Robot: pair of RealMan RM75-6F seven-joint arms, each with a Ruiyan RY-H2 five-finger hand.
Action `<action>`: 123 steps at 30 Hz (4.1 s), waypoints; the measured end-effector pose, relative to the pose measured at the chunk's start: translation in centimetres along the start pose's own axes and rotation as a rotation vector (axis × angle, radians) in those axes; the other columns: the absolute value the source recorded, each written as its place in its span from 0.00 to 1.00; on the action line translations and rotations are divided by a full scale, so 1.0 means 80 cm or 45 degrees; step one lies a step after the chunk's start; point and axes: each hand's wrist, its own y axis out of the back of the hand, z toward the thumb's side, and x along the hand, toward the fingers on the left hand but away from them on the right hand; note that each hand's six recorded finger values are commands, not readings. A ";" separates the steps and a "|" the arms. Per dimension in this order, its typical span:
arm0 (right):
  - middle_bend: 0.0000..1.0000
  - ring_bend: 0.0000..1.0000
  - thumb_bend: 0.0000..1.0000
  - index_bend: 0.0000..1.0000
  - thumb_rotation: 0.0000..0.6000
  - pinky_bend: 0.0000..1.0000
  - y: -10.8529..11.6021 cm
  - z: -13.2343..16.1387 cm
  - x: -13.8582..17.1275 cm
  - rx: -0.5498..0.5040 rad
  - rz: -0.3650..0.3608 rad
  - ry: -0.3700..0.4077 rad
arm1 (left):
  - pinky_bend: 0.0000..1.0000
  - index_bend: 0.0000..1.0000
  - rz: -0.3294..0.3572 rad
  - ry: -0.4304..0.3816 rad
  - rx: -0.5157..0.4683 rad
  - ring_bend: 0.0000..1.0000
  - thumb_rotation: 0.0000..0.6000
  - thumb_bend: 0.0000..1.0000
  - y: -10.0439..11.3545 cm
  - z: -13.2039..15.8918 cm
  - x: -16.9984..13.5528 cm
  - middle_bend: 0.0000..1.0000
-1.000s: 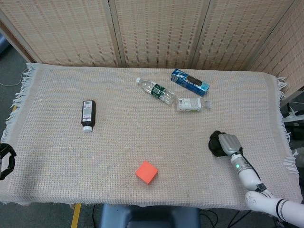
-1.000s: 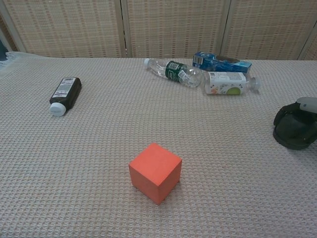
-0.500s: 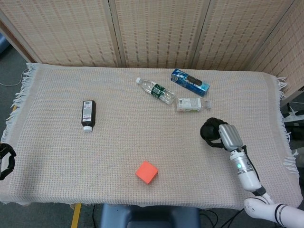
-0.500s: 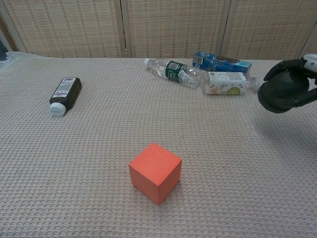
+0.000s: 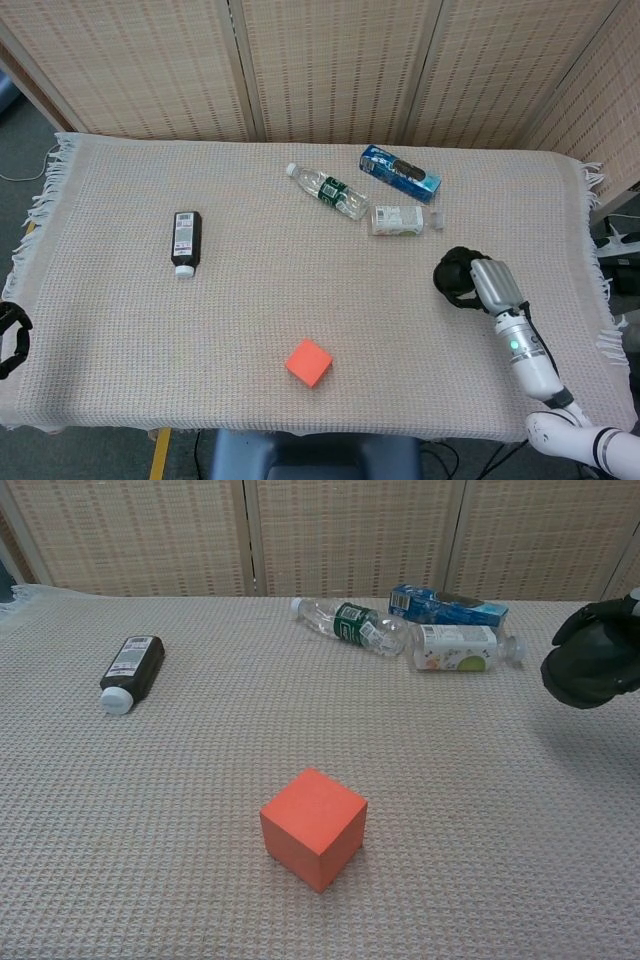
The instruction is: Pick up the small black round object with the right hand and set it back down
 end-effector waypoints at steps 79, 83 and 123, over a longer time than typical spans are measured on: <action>0.45 0.50 0.82 0.57 1.00 0.53 0.032 0.017 -0.007 -0.030 -0.118 0.193 | 0.44 0.59 -0.023 -0.009 0.011 0.30 1.00 0.56 -0.006 0.005 -0.001 0.40; 0.45 0.50 0.82 0.57 1.00 0.53 0.030 0.010 -0.008 0.289 -0.204 0.132 | 0.44 0.59 -0.022 -0.010 0.012 0.30 1.00 0.56 -0.005 0.005 -0.001 0.40; 0.29 0.21 0.67 0.43 1.00 0.29 -0.050 -0.008 0.009 0.001 0.400 -0.029 | 0.44 0.59 -0.034 -0.009 0.008 0.30 1.00 0.56 -0.007 0.005 0.000 0.40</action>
